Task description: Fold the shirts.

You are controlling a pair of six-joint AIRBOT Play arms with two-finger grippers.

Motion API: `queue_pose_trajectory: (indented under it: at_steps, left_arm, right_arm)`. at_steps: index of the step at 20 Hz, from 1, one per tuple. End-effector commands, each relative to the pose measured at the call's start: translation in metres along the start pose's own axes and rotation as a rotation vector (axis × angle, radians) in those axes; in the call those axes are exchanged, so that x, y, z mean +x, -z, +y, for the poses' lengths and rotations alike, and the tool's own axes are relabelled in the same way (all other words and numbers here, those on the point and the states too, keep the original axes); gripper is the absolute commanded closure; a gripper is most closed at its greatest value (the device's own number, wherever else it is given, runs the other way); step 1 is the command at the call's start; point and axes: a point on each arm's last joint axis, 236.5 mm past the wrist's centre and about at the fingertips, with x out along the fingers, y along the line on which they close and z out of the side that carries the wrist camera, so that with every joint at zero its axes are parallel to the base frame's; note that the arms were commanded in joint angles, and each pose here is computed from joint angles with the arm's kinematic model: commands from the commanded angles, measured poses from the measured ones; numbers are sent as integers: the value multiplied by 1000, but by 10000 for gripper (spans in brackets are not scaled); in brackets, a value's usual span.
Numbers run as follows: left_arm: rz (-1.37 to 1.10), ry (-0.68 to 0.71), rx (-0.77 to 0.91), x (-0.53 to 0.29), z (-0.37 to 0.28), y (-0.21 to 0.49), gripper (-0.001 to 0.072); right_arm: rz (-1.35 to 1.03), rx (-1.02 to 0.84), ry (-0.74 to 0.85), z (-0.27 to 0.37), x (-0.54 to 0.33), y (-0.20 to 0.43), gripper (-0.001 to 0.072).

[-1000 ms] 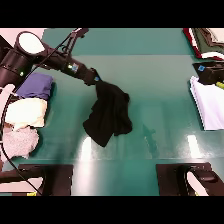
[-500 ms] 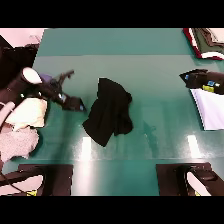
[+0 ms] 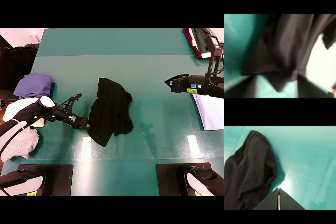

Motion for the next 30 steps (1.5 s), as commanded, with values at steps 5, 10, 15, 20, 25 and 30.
queue_pose_trajectory:
  at_steps: [5, 10, 15, 20, 25, 30]
  left_arm:
    - [3, 8, 11, -7, -11, -4, 685]
    - [-233, -103, 180, -126, -41, -67, 684]
    - [-433, -199, 317, -208, -75, -95, 684]
    - [-420, -200, 295, -208, -74, -92, 684]
    - [-412, -199, 295, -207, -74, -90, 683]
    - [-397, -195, 294, -205, -74, -87, 683]
  right_arm:
    - [20, 4, -4, 0, 5, 6, 689]
    - [246, 210, -81, -3, 54, 68, 318]
    - [418, 401, -342, 46, 116, 121, 260]
    - [429, 475, -333, 60, 173, 145, 260]
    - [431, 515, -331, 67, 208, 152, 266]
    - [455, 502, -343, 71, 228, 150, 533]
